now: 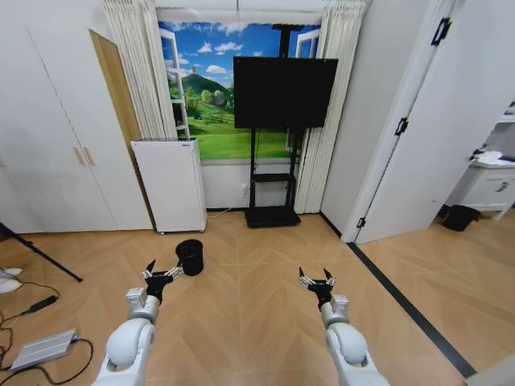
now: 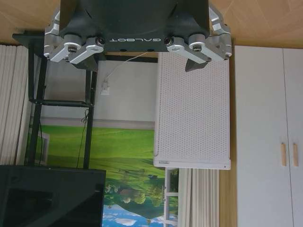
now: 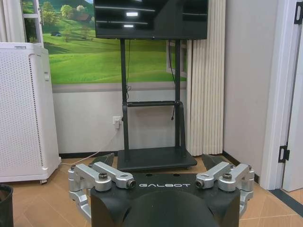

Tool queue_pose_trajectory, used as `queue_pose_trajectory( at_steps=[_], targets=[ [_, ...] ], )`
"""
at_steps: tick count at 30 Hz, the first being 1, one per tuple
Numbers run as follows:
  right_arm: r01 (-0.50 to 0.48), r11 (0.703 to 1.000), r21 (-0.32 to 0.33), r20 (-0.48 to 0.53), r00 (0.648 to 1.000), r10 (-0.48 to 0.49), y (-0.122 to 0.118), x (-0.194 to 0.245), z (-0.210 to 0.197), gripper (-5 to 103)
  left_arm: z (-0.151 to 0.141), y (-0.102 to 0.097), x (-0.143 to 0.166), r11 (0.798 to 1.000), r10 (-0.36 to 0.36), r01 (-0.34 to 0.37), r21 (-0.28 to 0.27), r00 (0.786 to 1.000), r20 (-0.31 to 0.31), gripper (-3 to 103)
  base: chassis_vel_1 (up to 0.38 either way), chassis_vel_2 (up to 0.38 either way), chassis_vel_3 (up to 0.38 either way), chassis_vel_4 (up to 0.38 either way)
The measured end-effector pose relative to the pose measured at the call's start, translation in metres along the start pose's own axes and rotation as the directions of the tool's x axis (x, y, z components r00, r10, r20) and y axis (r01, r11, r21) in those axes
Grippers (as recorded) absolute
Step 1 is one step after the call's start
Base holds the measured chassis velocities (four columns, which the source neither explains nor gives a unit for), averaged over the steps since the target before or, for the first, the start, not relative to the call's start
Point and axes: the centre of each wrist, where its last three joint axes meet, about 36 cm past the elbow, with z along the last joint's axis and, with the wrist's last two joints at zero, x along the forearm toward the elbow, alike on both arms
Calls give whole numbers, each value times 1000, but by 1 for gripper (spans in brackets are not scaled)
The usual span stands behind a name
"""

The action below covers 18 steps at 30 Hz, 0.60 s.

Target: Pick up the trash bin and place the garbage on the floor into it.

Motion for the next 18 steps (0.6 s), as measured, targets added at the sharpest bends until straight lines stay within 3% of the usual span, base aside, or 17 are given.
queue_pose_trajectory(
  at_steps=[18],
  targets=[
    [0,1000,0,0,1000,0,0,0,0,100,0,0,0,1000,0,0,0,1000,0,100,0,0,0,0]
  ],
)
